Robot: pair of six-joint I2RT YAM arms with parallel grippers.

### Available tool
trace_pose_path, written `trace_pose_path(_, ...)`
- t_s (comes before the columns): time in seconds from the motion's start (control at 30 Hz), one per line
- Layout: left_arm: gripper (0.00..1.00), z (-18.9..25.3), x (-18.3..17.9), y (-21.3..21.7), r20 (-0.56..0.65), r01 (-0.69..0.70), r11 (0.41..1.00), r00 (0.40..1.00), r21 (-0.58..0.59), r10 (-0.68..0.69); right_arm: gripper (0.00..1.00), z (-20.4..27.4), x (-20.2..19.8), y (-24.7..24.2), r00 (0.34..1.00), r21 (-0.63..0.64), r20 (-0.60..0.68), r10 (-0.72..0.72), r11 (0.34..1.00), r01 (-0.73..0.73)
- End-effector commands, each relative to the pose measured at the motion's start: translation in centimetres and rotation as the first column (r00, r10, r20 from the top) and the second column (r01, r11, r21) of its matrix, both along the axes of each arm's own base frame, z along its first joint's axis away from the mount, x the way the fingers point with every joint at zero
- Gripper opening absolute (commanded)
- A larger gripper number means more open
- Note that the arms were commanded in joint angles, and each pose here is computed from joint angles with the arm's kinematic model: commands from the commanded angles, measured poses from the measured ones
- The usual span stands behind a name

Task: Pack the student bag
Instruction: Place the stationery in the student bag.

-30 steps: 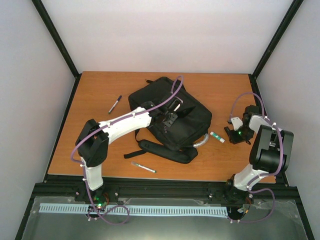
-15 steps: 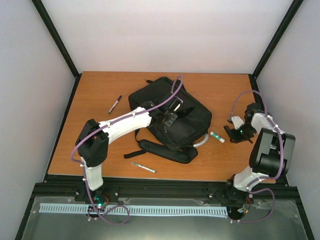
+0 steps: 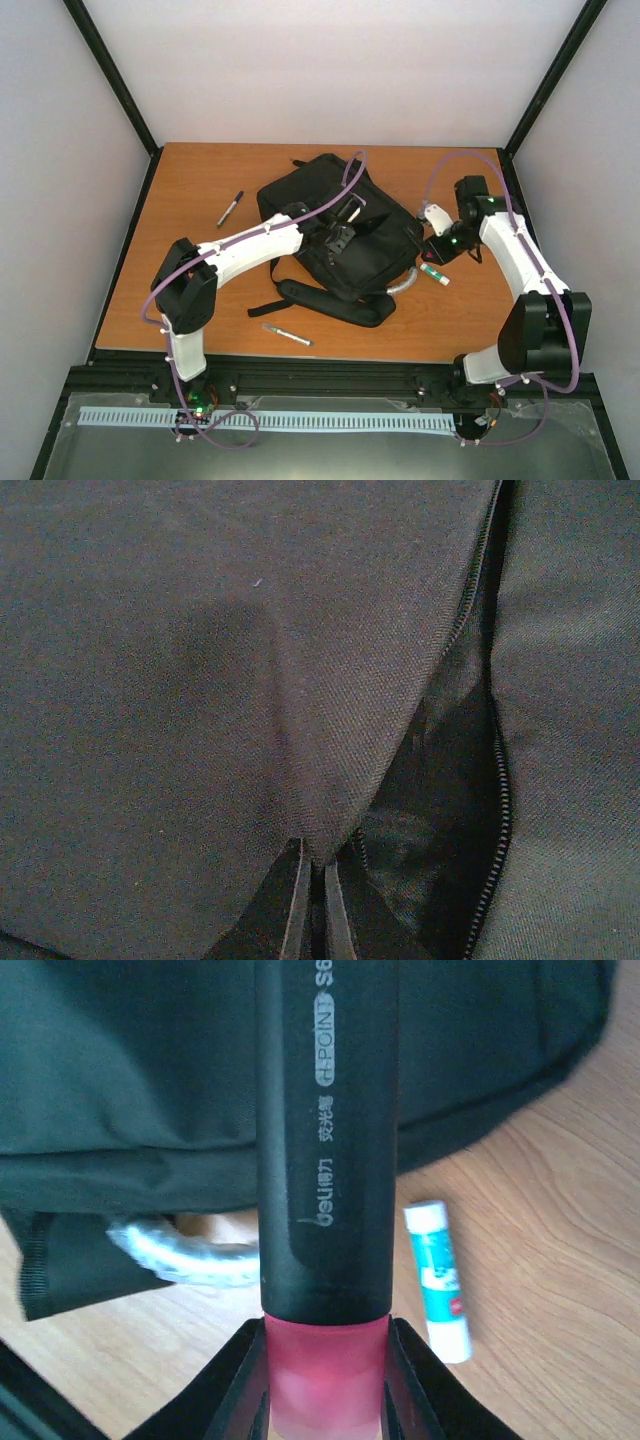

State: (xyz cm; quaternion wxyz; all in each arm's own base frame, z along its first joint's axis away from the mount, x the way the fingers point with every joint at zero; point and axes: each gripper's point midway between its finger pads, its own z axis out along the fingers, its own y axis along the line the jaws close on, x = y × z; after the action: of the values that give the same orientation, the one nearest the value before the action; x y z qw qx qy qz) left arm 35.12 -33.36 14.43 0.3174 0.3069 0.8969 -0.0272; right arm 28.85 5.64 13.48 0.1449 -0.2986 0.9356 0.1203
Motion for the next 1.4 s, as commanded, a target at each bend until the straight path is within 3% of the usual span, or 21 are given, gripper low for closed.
trace_pose_path(0.0, 0.01, 2.5, -0.2, -2.3, 0.021, 0.032, 0.995, 0.999, -0.094, -0.030, 0.10, 0.7, -1.1, 3.0, 0.996, 0.042, -0.079, 0.041, 0.998, -0.037)
trace_pose_path(0.23, 0.01, 3.0, -0.3, -2.3, 0.030, 0.034, 0.994, 0.999, -0.101, -0.031, 0.10, -0.5, 0.1, 6.3, 0.981, 0.039, -0.175, 0.080, 0.996, -0.074)
trace_pose_path(0.5, 0.01, 3.1, -0.3, -2.3, 0.027, 0.035, 0.993, 0.999, -0.109, -0.032, 0.11, -2.1, 4.4, 7.9, 0.979, 0.013, -0.196, 0.050, 0.999, -0.049)
trace_pose_path(0.77, 0.01, 3.1, -0.3, -2.2, 0.031, 0.036, 0.994, 0.999, -0.103, -0.033, 0.10, -2.6, 5.7, 12.2, 0.975, 0.057, -0.190, 0.119, 0.992, -0.110)
trace_pose_path(0.9, 0.01, 2.8, -0.2, -2.2, 0.035, 0.040, 0.995, 0.999, -0.087, -0.037, 0.40, -1.6, 6.6, 11.9, 0.988, 0.043, -0.122, 0.098, 0.995, -0.094)
trace_pose_path(1.1, 0.01, 3.7, -0.1, -1.4, 0.036, 0.032, 0.999, 0.999, -0.035, -0.031, 0.52, 0.3, 5.8, 9.6, 0.996, 0.036, -0.055, 0.072, 0.997, -0.070)
trace_pose_path(1.2, 0.01, 4.8, -0.7, -1.9, 0.018, 0.041, 0.995, 0.999, -0.090, -0.039, 0.52, 0.3, 5.1, 8.8, 0.996, 0.053, -0.050, 0.069, 0.996, -0.067)
trace_pose_path(1.37, 0.01, 6.3, -1.8, -2.4, 0.005, 0.024, 0.972, 1.000, -0.234, -0.023, 0.40, 0.3, 3.7, 8.3, 0.996, 0.099, -0.072, 0.059, 0.994, -0.052)
